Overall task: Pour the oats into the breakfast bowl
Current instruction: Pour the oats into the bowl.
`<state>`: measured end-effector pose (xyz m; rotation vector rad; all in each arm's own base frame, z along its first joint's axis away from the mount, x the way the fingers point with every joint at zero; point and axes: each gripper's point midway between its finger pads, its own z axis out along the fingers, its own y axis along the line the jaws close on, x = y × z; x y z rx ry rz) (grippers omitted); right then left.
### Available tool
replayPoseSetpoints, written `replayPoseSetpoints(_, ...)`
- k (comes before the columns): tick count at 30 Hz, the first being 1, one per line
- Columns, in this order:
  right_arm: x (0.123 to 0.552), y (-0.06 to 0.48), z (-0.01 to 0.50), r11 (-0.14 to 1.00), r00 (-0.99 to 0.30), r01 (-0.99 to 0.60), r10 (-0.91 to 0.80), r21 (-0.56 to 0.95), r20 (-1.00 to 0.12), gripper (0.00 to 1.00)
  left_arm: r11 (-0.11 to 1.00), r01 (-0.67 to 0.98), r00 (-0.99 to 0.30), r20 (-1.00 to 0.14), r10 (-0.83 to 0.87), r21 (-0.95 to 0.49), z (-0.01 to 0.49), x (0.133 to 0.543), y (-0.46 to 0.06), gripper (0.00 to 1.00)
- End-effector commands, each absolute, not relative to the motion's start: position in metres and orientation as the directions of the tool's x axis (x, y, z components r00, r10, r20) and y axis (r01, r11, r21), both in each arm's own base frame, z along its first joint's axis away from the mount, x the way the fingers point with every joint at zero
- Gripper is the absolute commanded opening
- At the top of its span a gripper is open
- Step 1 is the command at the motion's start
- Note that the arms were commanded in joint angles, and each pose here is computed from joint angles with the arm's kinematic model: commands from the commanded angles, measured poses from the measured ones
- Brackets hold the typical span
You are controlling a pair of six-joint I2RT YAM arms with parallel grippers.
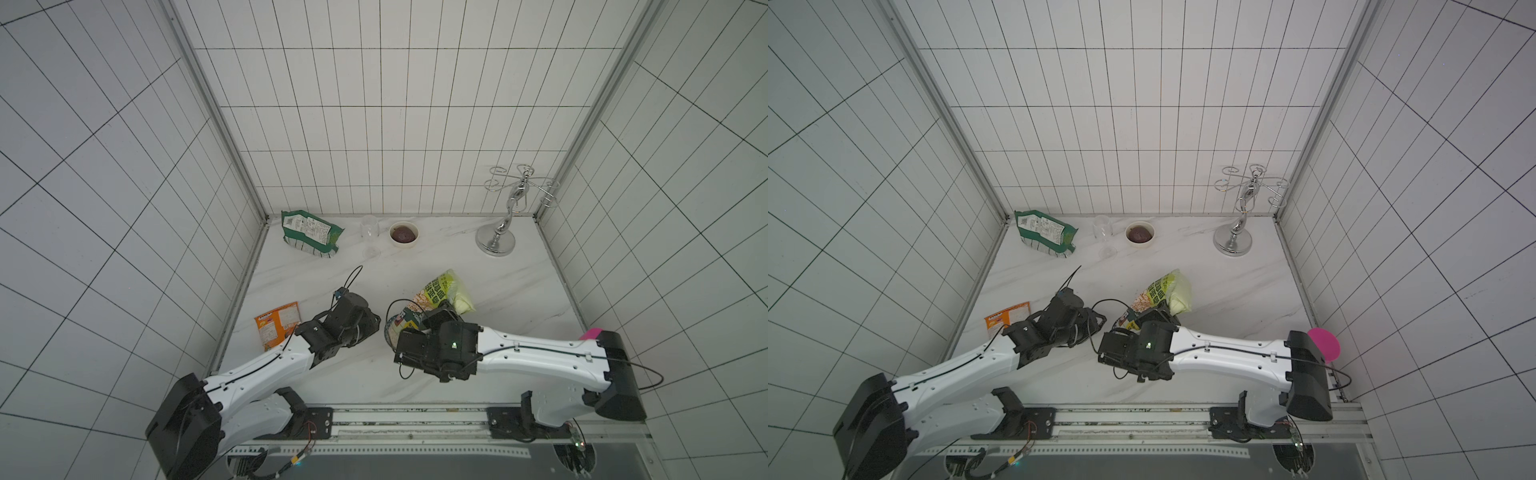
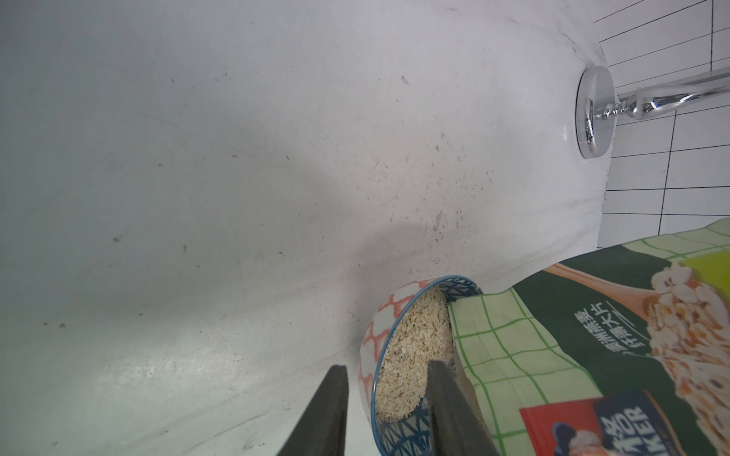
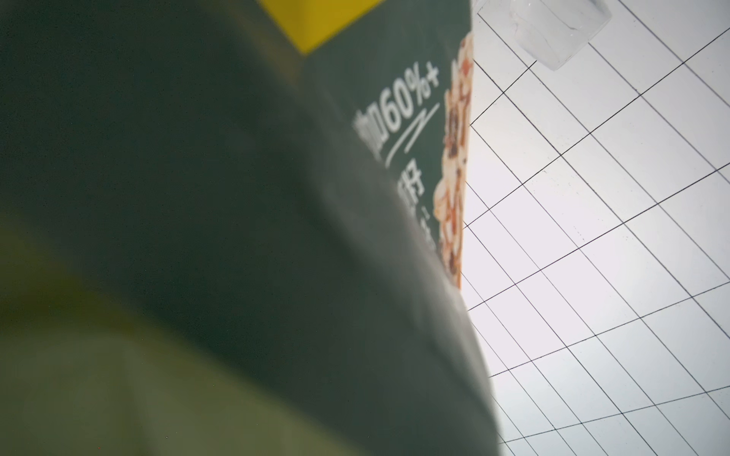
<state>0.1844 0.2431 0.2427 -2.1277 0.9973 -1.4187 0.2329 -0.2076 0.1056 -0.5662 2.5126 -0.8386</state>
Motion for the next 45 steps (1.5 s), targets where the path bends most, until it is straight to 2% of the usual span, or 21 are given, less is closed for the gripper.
replayPoseSetpoints(1, 0.191, 0.237, 0.282, -0.588, 0.137, -0.259, -0.808, -0.766, 0.573, 0.00, 0.729, -0.234, -0.816, -0.277, -0.507, -0.643, 0.107, 0.233, -0.206, 0.36)
replayPoseSetpoints(3, 0.192, 0.235, 0.281, -0.659, 0.111, -0.193, -0.751, -0.727, 0.651, 0.00, 0.726, -0.227, -0.819, -0.276, -0.503, -0.649, 0.107, 0.233, -0.208, 0.36)
replayPoseSetpoints(5, 0.189, 0.239, 0.282, -0.609, 0.140, -0.210, -0.793, -0.765, 0.593, 0.00, 0.725, -0.233, -0.817, -0.273, -0.507, -0.648, 0.107, 0.233, -0.207, 0.36)
replayPoseSetpoints(7, 0.189, 0.237, 0.279, -0.654, 0.132, -0.179, -0.757, -0.735, 0.640, 0.00, 0.723, -0.230, -0.819, -0.271, -0.506, -0.652, 0.107, 0.233, -0.208, 0.37)
replayPoseSetpoints(22, 0.195, 0.228, 0.280, -0.649, 0.101, -0.191, -0.759, -0.736, 0.643, 0.00, 0.710, -0.234, -0.820, -0.258, -0.512, -0.664, 0.107, 0.233, -0.211, 0.37)
replayPoseSetpoints(26, 0.198, 0.231, 0.285, -0.611, 0.086, -0.192, -0.790, -0.768, 0.607, 0.00, 0.706, -0.239, -0.820, -0.250, -0.514, -0.667, 0.106, 0.232, -0.212, 0.37)
replayPoseSetpoints(28, 0.199, 0.229, 0.284, -0.634, 0.079, -0.180, -0.771, -0.752, 0.631, 0.00, 0.706, -0.240, -0.822, -0.248, -0.513, -0.666, 0.106, 0.232, -0.212, 0.37)
replayPoseSetpoints(38, 0.203, 0.232, 0.278, -0.614, 0.081, -0.188, -0.788, -0.767, 0.611, 0.00, 0.701, -0.240, -0.819, -0.247, -0.517, -0.671, 0.107, 0.231, -0.212, 0.37)
replayPoseSetpoints(40, 0.204, 0.231, 0.276, -0.639, 0.070, -0.175, -0.767, -0.749, 0.638, 0.00, 0.700, -0.239, -0.819, -0.247, -0.517, -0.672, 0.108, 0.231, -0.212, 0.37)
replayPoseSetpoints(42, 0.204, 0.234, 0.278, -0.605, 0.072, -0.178, -0.795, -0.776, 0.602, 0.00, 0.699, -0.243, -0.818, -0.245, -0.521, -0.672, 0.107, 0.231, -0.211, 0.37)
replayPoseSetpoints(44, 0.203, 0.232, 0.273, -0.653, 0.076, -0.172, -0.755, -0.737, 0.651, 0.00, 0.697, -0.241, -0.818, -0.245, -0.520, -0.676, 0.109, 0.231, -0.212, 0.37)
replayPoseSetpoints(45, 0.203, 0.236, 0.277, -0.630, 0.067, -0.165, -0.774, -0.758, 0.629, 0.00, 0.699, -0.239, -0.819, -0.246, -0.518, -0.674, 0.109, 0.231, -0.212, 0.37)
